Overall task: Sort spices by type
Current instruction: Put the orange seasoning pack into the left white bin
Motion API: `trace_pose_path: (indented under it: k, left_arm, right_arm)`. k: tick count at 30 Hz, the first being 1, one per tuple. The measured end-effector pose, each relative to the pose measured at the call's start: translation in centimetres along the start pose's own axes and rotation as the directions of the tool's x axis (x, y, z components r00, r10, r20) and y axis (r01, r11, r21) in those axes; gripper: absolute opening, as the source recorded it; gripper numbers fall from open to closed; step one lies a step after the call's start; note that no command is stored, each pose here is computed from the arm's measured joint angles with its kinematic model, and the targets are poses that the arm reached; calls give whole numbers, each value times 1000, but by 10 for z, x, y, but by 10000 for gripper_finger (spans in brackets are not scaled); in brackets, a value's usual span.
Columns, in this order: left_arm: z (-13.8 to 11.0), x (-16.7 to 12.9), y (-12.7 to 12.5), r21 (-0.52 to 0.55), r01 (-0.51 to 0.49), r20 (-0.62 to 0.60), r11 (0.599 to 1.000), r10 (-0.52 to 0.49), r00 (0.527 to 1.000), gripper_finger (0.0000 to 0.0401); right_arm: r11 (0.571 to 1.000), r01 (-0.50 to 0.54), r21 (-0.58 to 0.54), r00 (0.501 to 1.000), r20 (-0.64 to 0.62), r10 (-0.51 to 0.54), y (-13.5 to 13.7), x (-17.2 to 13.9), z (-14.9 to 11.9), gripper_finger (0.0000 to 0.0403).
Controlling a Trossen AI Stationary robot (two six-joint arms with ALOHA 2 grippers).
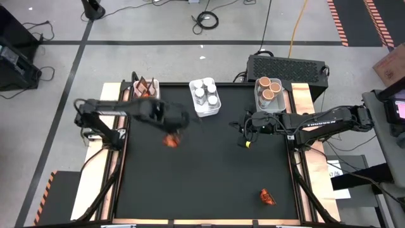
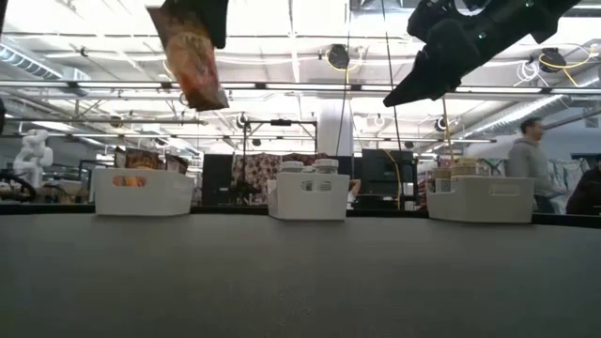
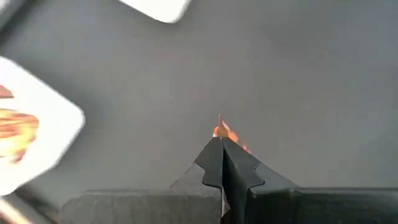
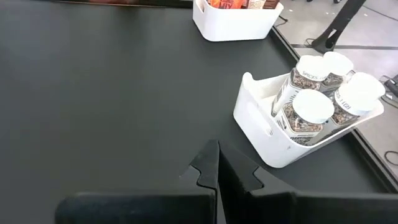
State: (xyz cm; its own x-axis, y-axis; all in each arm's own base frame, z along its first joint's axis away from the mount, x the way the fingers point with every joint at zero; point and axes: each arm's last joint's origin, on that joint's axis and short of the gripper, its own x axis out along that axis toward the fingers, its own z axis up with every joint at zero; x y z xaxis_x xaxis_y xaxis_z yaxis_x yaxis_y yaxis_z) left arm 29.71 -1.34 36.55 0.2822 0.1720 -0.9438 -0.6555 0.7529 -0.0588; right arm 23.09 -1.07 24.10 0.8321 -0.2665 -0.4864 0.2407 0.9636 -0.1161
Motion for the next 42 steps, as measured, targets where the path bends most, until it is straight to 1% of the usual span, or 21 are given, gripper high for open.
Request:
trace_pose_path:
  k: [5,11,16,20,25,29,32,34,42]
  left_arm:
    - [18,-19,60,-89,-70,35,994,74,997,0]
    - [31,-32,128,-168,-159,21,973,165,986,0]
    - [42,-31,172,-216,-219,-3,952,223,975,0]
    - [50,-24,199,-274,-214,-31,937,214,976,0]
    - [50,-14,220,-309,-240,-77,920,227,971,0]
    - [46,9,228,-318,-253,-126,914,223,966,0]
    - [43,27,231,-317,-228,-141,921,192,971,0]
    - [41,38,235,-321,-233,-153,918,192,969,0]
    - [32,74,258,-358,-236,-153,904,192,969,0]
  right_arm:
    - [1000,1,5,1000,0,-1,0,0,0,0]
    - [1000,1,4,1000,-1,-1,0,0,0,0]
    - [1000,2,4,1000,-1,-2,0,0,0,0]
    - [1000,2,4,1000,-1,-2,0,0,0,0]
    - [1000,2,3,1000,-6,-2,0,0,-1,0]
    - [1000,2,0,1000,-12,-2,0,0,-1,0]
    - [1000,2,-1,1000,-13,-2,0,0,-1,0]
    - [1000,2,-2,1000,-17,-2,0,0,-2,0]
    - [1000,4,27,998,-61,-3,0,0,-6,0]
